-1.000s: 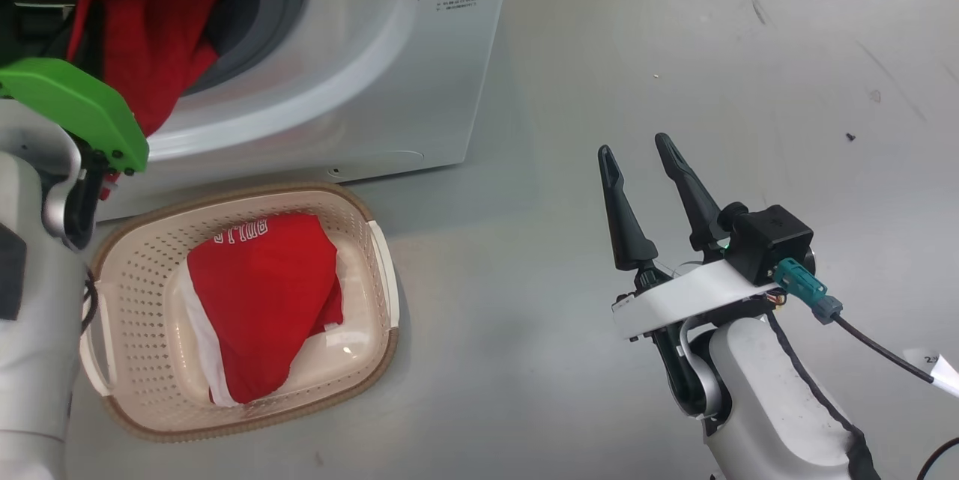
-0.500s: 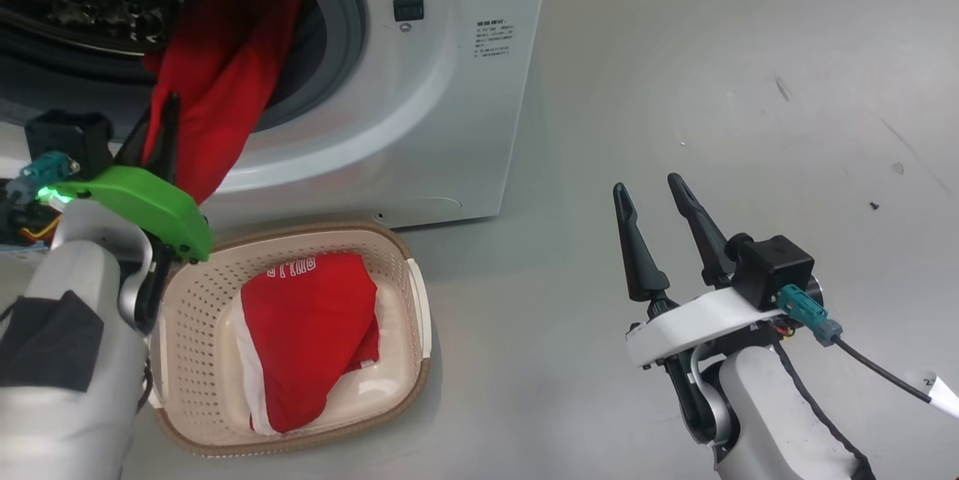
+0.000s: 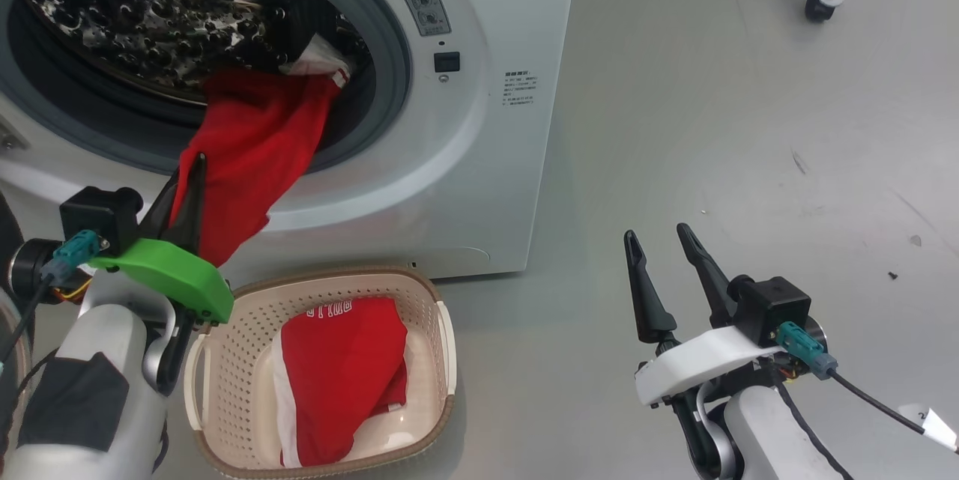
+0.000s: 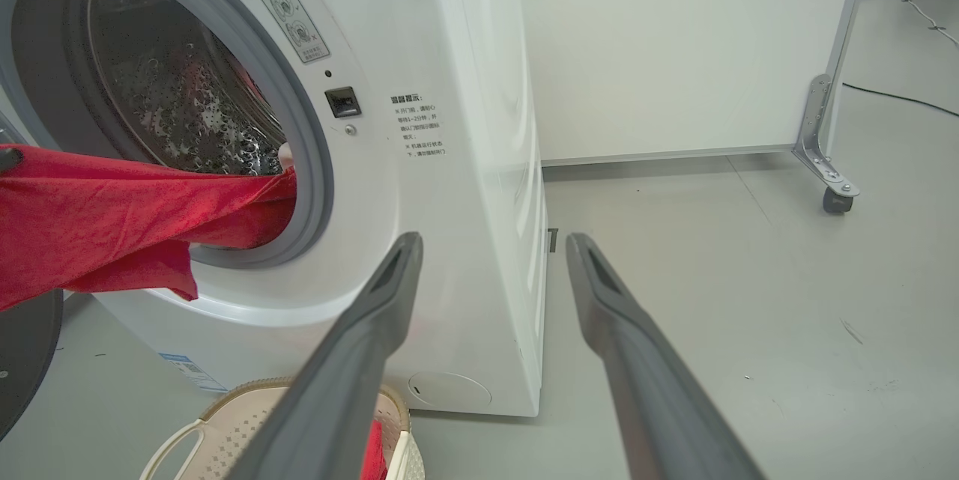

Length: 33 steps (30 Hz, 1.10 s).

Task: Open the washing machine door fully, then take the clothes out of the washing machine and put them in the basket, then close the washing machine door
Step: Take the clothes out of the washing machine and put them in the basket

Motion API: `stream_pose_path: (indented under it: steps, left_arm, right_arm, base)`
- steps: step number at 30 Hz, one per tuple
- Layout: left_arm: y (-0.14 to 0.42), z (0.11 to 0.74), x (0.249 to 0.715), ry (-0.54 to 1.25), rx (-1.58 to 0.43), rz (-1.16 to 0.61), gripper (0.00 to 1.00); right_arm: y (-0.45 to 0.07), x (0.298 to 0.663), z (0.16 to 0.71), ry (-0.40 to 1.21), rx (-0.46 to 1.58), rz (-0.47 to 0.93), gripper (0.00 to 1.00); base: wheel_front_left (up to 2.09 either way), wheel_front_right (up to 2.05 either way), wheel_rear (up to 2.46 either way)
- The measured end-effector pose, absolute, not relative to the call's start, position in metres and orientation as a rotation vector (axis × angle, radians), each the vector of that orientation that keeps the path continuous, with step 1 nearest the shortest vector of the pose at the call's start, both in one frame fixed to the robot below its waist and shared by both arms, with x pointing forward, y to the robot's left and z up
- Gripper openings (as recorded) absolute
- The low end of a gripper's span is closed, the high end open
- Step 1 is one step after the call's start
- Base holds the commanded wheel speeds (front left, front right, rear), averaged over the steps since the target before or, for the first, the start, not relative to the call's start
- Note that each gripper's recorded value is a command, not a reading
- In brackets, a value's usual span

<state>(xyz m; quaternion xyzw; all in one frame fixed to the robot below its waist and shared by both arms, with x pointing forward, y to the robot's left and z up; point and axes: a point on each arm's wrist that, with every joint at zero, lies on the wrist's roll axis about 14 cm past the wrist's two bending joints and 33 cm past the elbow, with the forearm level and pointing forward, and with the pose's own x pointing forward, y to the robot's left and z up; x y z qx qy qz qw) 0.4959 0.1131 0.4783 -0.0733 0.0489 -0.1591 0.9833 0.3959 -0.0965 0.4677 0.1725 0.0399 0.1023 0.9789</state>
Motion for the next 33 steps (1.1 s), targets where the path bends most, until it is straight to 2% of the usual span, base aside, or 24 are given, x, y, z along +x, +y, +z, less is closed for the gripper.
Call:
stream_pose_path:
  steps: [15, 26, 33]
  left_arm:
    - [0.128, 0.558, 0.484, -0.144, -0.169, -0.305, 0.0]
    - [0.126, 0.649, 0.475, -0.434, -0.185, -0.327, 0.0]
    - [0.116, 0.669, 0.466, -0.506, -0.192, -0.359, 0.0]
  right_arm:
    - [-0.087, 0.384, 0.482, 0.047, 0.351, 0.245, 1.0]
    - [-0.087, 0.385, 0.484, 0.04, 0.355, 0.247, 1.0]
    - [-0.089, 0.384, 0.484, 0.039, 0.356, 0.242, 1.0]
  base:
    - [0.0, 0.0, 0.0]
    - [0.0, 0.0, 0.0]
    - [0.0, 0.0, 0.0]
